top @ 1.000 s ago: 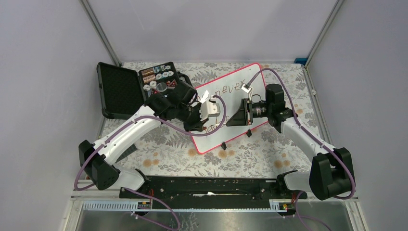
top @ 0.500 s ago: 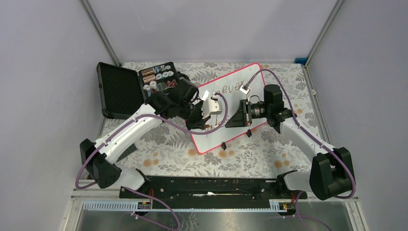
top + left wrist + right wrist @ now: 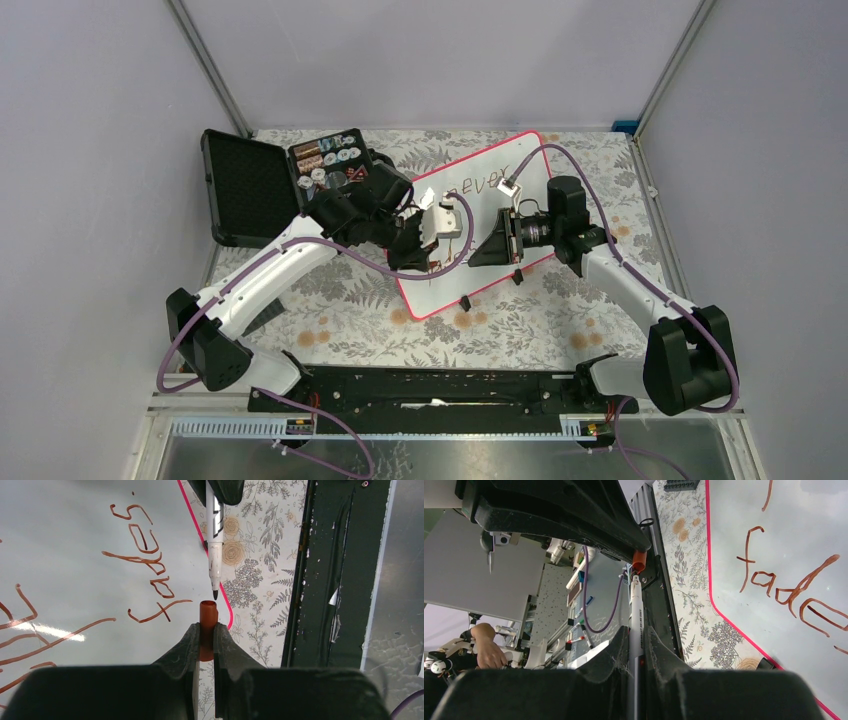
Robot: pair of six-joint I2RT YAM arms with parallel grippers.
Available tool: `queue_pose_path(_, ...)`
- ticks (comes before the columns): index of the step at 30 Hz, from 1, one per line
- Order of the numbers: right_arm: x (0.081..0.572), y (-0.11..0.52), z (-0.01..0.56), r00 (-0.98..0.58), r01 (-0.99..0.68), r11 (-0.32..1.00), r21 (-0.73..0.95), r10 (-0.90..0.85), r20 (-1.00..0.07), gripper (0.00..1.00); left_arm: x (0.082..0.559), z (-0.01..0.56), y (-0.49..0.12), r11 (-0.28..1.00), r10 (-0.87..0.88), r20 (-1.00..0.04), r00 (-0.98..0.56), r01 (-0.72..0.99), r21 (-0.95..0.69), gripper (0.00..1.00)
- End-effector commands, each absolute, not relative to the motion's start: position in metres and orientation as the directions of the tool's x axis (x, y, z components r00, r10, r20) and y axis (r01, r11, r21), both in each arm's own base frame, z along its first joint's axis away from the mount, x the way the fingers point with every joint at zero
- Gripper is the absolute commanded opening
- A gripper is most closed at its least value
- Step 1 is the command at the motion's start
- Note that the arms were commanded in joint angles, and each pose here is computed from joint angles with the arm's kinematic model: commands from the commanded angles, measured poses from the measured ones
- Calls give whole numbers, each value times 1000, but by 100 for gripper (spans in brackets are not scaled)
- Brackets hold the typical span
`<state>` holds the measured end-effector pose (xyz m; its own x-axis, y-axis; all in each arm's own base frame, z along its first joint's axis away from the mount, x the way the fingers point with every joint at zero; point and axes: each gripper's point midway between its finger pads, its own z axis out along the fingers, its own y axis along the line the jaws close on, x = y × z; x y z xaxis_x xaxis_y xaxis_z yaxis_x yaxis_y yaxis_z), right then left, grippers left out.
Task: Write a sentence on the whiteboard
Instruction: Insert the whiteboard marker without the cap into the pen cap.
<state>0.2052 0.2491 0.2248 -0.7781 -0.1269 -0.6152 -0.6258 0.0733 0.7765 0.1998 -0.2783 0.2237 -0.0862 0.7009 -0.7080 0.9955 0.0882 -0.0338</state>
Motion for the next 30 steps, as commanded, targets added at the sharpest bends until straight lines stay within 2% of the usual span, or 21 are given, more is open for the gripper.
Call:
queue_pose_path(1, 207, 252, 232, -748, -661, 57, 749, -131, -650, 0, 193, 243, -285, 44, 663, -747, -51, 999, -29, 0)
queue_pose_path(8, 206, 252, 231, -747, -662, 61, 747, -134, -652, 0, 187, 247, -288, 13, 653, -756, -48, 999, -52, 0)
queue_pose_path(30, 196, 255, 235, -738, -666, 19, 746, -158, -656, 0, 194, 232, -279, 61, 699, -712, -59, 998, -23, 0)
